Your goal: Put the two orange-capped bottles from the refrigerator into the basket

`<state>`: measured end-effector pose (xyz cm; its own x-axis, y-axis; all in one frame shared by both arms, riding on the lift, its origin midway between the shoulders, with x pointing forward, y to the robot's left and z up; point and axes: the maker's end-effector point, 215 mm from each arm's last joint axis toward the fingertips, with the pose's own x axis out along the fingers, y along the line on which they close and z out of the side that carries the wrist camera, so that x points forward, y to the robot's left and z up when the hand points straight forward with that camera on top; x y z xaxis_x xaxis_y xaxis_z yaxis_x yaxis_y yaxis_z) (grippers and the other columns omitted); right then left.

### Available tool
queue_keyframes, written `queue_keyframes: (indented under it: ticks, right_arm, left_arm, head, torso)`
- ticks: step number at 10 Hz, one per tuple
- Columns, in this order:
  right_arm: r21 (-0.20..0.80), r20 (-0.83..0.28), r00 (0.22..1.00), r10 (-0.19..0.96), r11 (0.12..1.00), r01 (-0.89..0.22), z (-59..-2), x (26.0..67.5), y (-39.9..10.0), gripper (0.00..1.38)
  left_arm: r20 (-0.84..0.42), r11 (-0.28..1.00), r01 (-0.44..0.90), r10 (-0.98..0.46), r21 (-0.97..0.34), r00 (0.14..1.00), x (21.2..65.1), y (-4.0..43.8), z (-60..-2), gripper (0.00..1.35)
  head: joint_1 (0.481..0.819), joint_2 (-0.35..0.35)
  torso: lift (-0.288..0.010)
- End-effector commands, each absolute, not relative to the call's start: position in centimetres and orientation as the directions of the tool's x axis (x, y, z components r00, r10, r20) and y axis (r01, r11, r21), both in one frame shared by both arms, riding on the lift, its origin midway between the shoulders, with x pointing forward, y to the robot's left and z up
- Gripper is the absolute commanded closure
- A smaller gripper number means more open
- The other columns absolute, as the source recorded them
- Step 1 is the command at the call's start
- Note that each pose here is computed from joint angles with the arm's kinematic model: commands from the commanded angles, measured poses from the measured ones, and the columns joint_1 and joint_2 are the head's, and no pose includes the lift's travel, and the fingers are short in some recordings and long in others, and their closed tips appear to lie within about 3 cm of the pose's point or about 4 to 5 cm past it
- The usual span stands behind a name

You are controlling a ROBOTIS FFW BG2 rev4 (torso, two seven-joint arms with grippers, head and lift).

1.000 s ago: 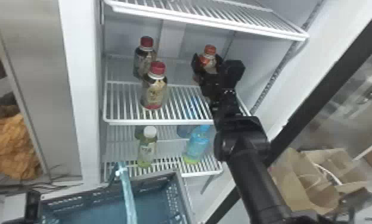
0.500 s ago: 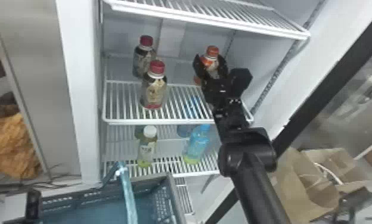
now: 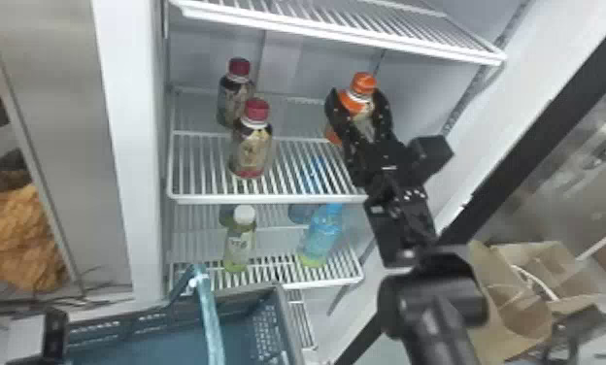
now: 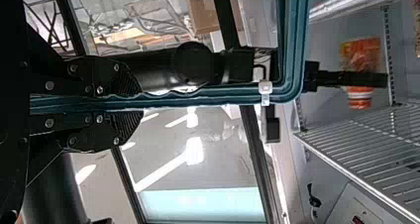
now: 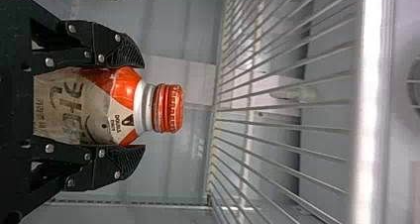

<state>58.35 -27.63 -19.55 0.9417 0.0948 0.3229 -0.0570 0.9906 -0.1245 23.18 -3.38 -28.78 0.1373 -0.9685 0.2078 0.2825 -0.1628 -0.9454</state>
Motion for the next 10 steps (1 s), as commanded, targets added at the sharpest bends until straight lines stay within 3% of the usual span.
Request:
queue_keyframes:
  ticks: [1,7,10]
  right_arm:
    - [-0.096,0.314,0.941,0.122,0.991,-0.097,-18.8,54.7,-26.5,0.81]
    - [0.047,0.204,0.951,0.231,0.968,-0.246,-16.5,42.3,-21.8,0.79]
    - [0.156,0.009,0.925,0.380,0.913,-0.376,-20.8,37.1,-16.4,0.79]
  left_arm:
    - [0.208,-0.162,0.282,-0.968,-0.946,0.140,23.2,-3.3,-28.8,1.20]
    - [0.211,-0.162,0.287,-0.966,-0.944,0.150,23.6,-3.1,-28.7,1.20]
    - [0.210,-0.161,0.285,-0.966,-0.945,0.151,23.5,-3.1,-28.8,1.20]
  head:
    - [0.695,-0.350]
    - [0.695,-0.350]
    - [0.695,-0.350]
  torso:
    - [-0.040]
    - [-0.040]
    - [-0.040]
